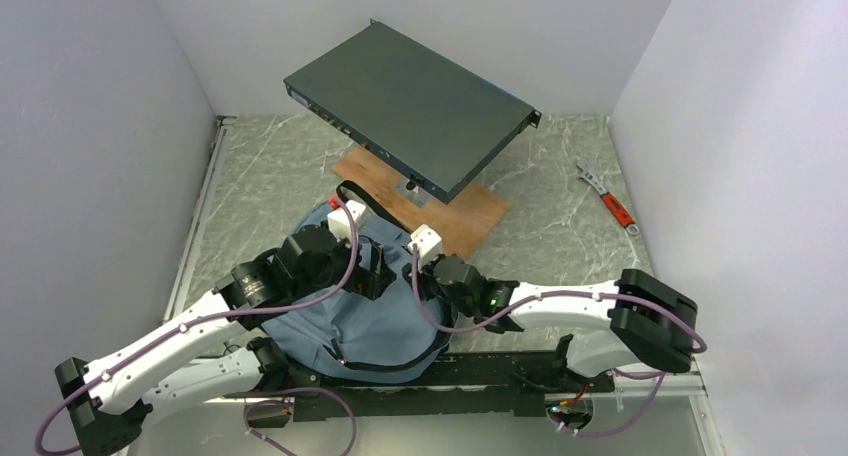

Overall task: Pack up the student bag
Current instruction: Zip the student bag at the center of the board.

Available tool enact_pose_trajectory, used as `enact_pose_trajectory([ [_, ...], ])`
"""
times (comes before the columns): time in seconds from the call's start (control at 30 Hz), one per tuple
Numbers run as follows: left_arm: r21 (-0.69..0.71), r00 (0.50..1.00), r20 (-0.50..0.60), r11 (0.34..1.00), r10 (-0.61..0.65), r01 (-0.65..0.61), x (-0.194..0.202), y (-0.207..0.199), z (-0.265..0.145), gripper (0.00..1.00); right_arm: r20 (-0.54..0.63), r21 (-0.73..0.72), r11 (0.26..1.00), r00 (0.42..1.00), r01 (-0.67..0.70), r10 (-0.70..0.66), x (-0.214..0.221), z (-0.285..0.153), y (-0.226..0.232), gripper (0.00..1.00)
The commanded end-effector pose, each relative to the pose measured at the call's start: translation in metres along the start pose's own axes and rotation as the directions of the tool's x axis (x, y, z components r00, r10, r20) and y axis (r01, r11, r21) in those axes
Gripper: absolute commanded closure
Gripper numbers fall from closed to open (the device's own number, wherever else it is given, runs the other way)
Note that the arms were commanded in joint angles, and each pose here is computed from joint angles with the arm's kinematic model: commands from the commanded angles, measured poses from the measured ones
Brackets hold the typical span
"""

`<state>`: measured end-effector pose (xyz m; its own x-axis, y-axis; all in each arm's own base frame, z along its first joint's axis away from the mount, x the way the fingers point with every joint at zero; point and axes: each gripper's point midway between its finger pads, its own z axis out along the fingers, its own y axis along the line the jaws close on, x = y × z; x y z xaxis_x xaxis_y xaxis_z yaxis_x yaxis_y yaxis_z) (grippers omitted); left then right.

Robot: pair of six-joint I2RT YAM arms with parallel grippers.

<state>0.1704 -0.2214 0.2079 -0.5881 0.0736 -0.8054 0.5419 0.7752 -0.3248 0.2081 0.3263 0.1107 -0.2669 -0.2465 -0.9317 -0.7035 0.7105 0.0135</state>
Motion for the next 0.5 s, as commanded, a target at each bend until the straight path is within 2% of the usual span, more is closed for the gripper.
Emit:
enact_pose_trajectory([
  [0.0,0.002,1.000,0.027,1.000,0.013,-0.013,-0.010,-0.001,-0.002,0.00,0.047,0.079,0.992,0.994,0.097,-0.101,-0.007,0.008,-0.007,0.56],
  [0.2,-0.004,1.000,0.027,1.000,0.009,-0.009,-0.008,0.002,-0.002,0.00,0.058,0.170,0.980,0.992,0.099,-0.111,-0.001,0.007,-0.020,0.68],
  [0.33,-0.005,1.000,0.014,1.000,0.010,-0.010,-0.004,0.003,0.002,0.00,0.074,0.197,0.977,0.993,0.081,-0.097,0.001,0.004,-0.025,0.91],
  [0.37,-0.003,1.000,0.011,1.000,0.014,-0.014,-0.003,0.003,0.003,0.00,0.082,0.195,0.978,0.993,0.072,-0.090,0.001,0.003,-0.026,1.00],
  [0.47,0.003,0.999,0.009,0.999,0.041,-0.041,-0.004,0.002,0.009,0.00,0.131,0.176,0.984,0.991,0.013,-0.037,-0.004,-0.005,-0.024,1.00],
])
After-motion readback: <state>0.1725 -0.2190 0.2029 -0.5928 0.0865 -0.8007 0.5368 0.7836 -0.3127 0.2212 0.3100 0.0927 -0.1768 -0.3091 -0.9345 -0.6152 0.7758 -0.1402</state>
